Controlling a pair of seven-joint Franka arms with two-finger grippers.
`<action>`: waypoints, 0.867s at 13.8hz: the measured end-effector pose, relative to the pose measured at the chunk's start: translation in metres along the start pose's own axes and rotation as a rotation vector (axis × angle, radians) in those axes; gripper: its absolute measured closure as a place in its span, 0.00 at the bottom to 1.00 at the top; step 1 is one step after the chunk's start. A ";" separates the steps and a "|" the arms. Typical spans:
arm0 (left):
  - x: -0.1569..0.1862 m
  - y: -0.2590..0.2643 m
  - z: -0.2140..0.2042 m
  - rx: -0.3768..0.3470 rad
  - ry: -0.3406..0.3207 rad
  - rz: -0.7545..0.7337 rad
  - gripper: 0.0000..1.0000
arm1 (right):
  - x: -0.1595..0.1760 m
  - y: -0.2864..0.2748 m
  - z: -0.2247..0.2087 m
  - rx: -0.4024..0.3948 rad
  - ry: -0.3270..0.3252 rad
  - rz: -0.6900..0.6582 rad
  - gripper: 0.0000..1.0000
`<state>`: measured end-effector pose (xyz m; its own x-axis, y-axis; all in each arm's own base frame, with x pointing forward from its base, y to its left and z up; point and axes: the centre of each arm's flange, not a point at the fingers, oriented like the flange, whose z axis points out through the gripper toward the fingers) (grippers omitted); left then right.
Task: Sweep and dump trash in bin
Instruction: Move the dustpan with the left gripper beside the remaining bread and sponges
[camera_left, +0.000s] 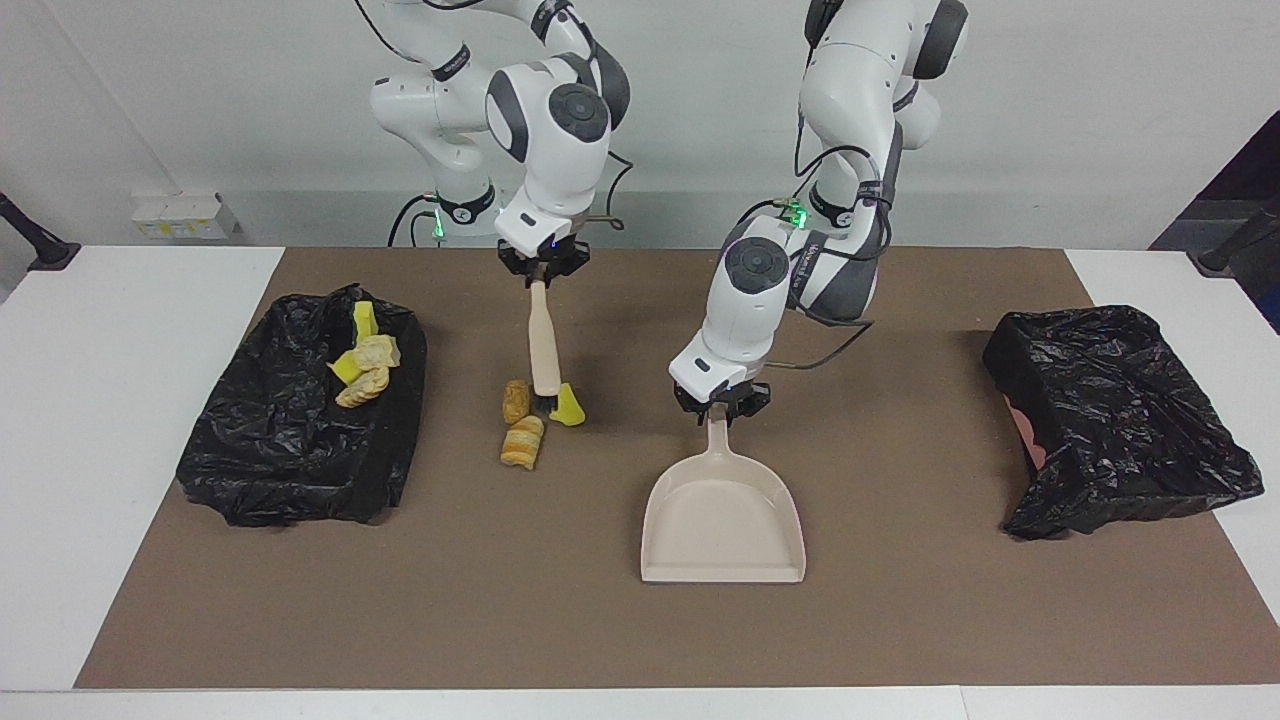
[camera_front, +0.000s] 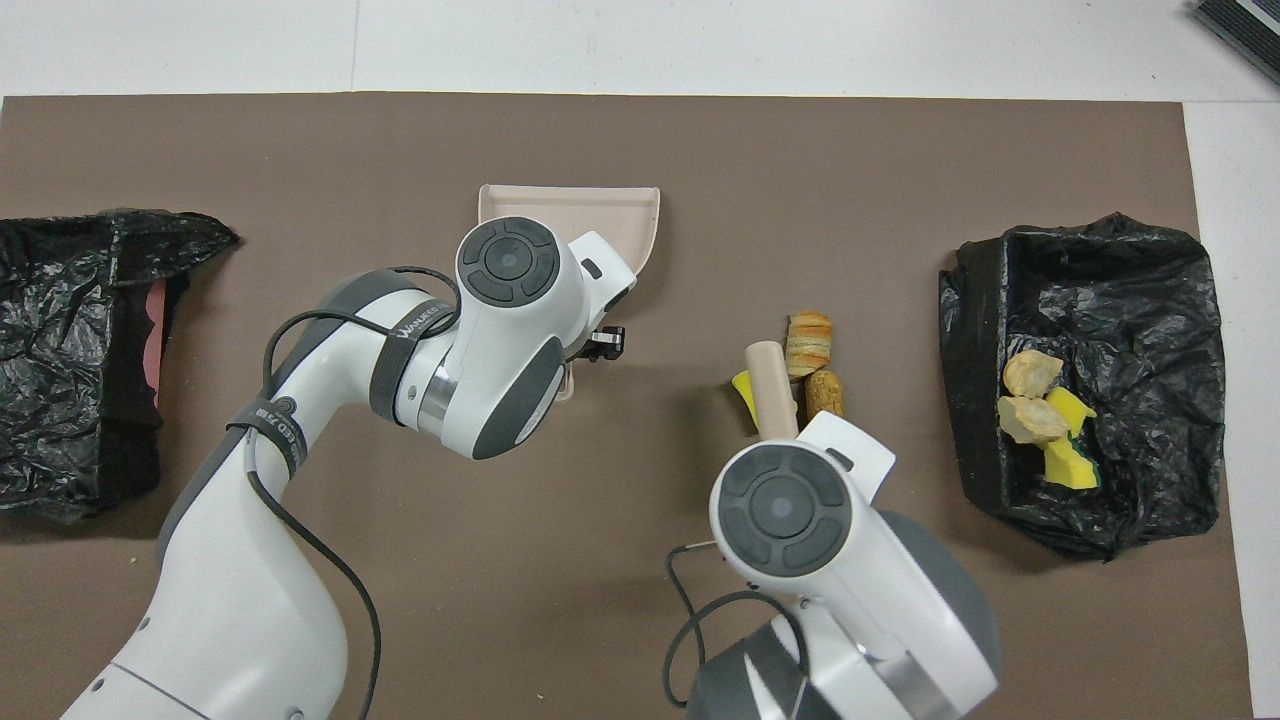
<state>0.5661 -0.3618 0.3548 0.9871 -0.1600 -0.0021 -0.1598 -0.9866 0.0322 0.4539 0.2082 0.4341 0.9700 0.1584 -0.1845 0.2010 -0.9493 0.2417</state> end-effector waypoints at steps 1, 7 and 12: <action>0.001 -0.004 -0.002 0.007 -0.009 0.018 0.69 | 0.013 0.029 0.014 -0.007 0.002 -0.016 0.74; 0.012 -0.072 -0.050 0.038 -0.109 0.336 0.69 | 0.059 0.061 0.091 0.016 -0.036 -0.047 0.74; 0.029 -0.096 -0.072 0.056 -0.074 0.750 0.69 | 0.053 0.007 0.084 0.170 -0.057 -0.046 0.74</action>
<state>0.6107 -0.2694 0.4233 0.6107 -0.7890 -0.0670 -0.7908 -0.6121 0.0006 0.4949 0.1875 0.3461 0.9500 0.1922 -0.2461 0.2148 -0.9743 0.0682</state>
